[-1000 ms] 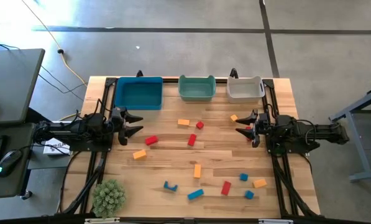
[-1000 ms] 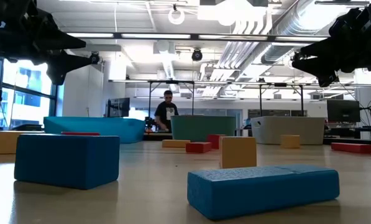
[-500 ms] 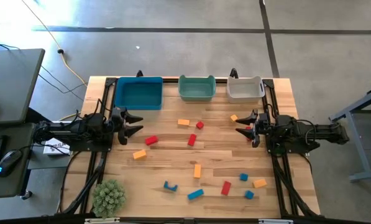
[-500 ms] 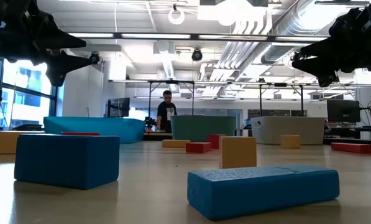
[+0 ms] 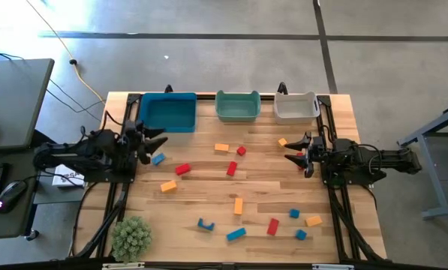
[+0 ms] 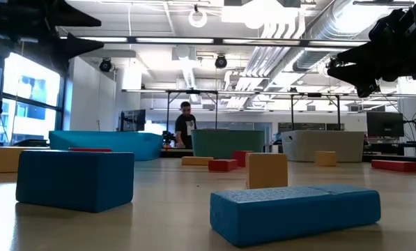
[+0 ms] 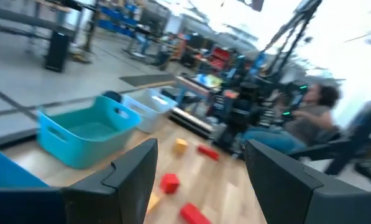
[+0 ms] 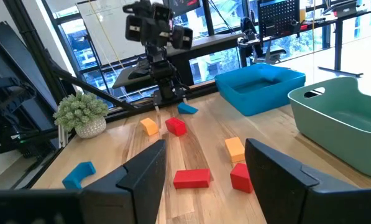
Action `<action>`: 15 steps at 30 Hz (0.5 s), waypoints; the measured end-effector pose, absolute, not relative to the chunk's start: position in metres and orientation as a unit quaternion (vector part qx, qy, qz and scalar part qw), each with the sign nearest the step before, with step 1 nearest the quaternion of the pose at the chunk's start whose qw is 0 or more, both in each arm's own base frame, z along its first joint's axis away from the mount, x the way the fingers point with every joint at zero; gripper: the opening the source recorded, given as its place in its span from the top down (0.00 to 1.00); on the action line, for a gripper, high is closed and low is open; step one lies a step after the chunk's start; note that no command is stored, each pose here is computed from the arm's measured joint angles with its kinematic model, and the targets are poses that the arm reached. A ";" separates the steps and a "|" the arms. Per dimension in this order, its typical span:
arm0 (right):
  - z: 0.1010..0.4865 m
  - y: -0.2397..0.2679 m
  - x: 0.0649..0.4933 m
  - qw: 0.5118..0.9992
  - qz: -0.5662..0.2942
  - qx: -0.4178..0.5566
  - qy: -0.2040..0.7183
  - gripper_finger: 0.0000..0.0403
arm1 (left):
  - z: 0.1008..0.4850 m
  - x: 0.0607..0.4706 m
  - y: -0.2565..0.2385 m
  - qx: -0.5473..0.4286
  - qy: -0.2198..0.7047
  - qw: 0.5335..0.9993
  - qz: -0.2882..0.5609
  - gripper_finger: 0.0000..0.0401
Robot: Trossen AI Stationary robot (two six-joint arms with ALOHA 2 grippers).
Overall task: Sort & place blocks by color
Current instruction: Put the red block into the blue bin
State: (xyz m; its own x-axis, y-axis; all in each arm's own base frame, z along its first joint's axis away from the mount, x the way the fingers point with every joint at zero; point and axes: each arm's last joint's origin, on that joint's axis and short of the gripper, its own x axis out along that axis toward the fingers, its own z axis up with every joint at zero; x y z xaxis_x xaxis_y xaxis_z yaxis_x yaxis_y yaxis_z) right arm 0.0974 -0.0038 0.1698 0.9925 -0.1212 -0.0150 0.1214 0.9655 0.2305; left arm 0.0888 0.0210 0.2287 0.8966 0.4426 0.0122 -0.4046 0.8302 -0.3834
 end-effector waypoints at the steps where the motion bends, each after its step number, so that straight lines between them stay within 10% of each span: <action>1: 0.170 -0.004 0.097 0.991 -0.061 0.116 0.000 0.48 | 0.233 0.090 0.021 -0.186 -0.043 0.955 0.229 0.42; 15: 0.170 -0.004 0.097 0.991 -0.061 0.116 0.000 0.48 | 0.270 0.125 0.027 -0.176 0.142 0.932 0.283 0.42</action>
State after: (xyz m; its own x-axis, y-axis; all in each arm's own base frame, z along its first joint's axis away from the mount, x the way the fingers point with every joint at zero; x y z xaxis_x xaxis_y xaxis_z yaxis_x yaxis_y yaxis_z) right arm 0.0973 -0.0038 0.1698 0.9926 -0.1207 -0.0144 0.1208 0.9655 0.2306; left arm 0.1245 0.0270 0.2701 0.8000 0.4766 -0.3644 -0.5768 0.7781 -0.2487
